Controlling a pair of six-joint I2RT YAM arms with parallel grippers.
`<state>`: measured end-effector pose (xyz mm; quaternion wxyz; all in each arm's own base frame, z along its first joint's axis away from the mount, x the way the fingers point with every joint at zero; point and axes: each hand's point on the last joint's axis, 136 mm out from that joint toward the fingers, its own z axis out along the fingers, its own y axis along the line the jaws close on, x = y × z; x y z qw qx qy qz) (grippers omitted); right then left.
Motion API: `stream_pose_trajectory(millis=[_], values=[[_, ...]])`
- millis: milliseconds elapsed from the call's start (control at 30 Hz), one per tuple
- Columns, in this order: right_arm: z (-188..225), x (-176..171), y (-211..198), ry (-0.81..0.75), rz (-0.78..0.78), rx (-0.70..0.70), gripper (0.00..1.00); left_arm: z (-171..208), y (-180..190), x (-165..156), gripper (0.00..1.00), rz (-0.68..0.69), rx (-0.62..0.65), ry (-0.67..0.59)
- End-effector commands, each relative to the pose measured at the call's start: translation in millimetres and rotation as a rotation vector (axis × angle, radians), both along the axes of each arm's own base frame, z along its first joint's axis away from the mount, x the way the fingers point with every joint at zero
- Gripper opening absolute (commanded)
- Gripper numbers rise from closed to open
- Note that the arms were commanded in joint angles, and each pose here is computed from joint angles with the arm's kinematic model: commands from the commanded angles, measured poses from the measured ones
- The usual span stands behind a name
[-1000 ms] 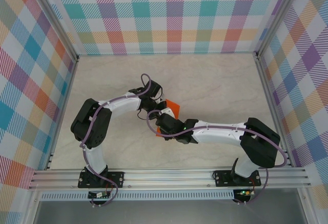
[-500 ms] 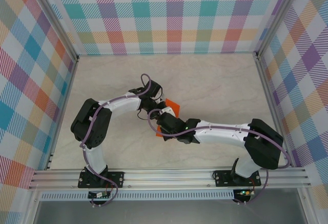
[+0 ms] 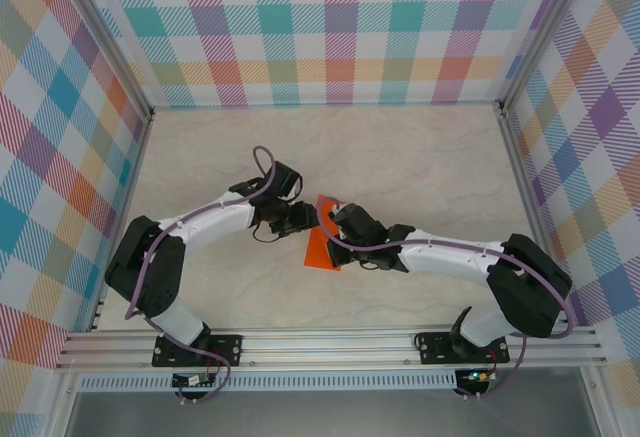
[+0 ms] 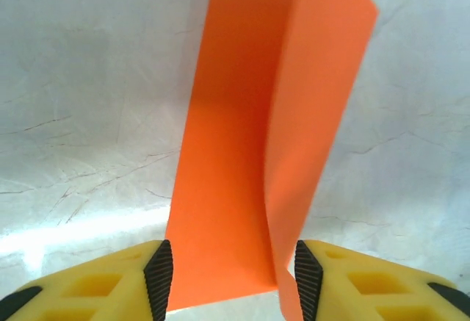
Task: Fold a paper plane with a square sheet of paper (pick it up from the middle)
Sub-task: Fold the triangle a second time at the center of the table.
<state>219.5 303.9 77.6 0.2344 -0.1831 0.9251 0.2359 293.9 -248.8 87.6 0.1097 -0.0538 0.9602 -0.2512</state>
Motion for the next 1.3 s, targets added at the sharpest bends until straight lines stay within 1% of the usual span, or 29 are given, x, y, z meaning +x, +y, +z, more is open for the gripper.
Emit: stream_pose_trajectory(millis=[0, 67, 167, 233, 333, 500, 533, 833, 1267], values=[[12, -4, 8, 0.038, 0.034, 0.111, 0.05, 4, 2, 2, 0.52, 0.015, -0.021, -0.020], [11, 1, 5, 0.049, 0.021, 0.122, 0.05, 1, -1, -2, 0.46, 0.006, -0.047, -0.009], [6, 7, -1, 0.074, -0.002, 0.123, 0.05, -9, 0, -6, 0.36, 0.008, -0.048, 0.008], [2, 11, -5, 0.095, -0.019, 0.126, 0.05, -14, -3, -9, 0.33, 0.001, -0.069, 0.023], [-4, 15, -8, 0.121, -0.034, 0.125, 0.06, -20, -10, -11, 0.29, -0.019, -0.092, 0.039], [-12, 24, -11, 0.136, -0.049, 0.098, 0.06, -35, -17, -17, 0.26, -0.045, -0.080, 0.079], [-13, 25, -12, 0.139, -0.050, 0.088, 0.06, -33, -22, -13, 0.26, -0.050, -0.097, 0.058], [-26, 36, -15, 0.151, -0.049, 0.018, 0.06, -49, -25, -16, 0.23, -0.067, -0.071, 0.088], [-36, 46, -16, 0.156, -0.004, -0.077, 0.07, -55, -27, -18, 0.21, -0.085, -0.048, 0.098]])
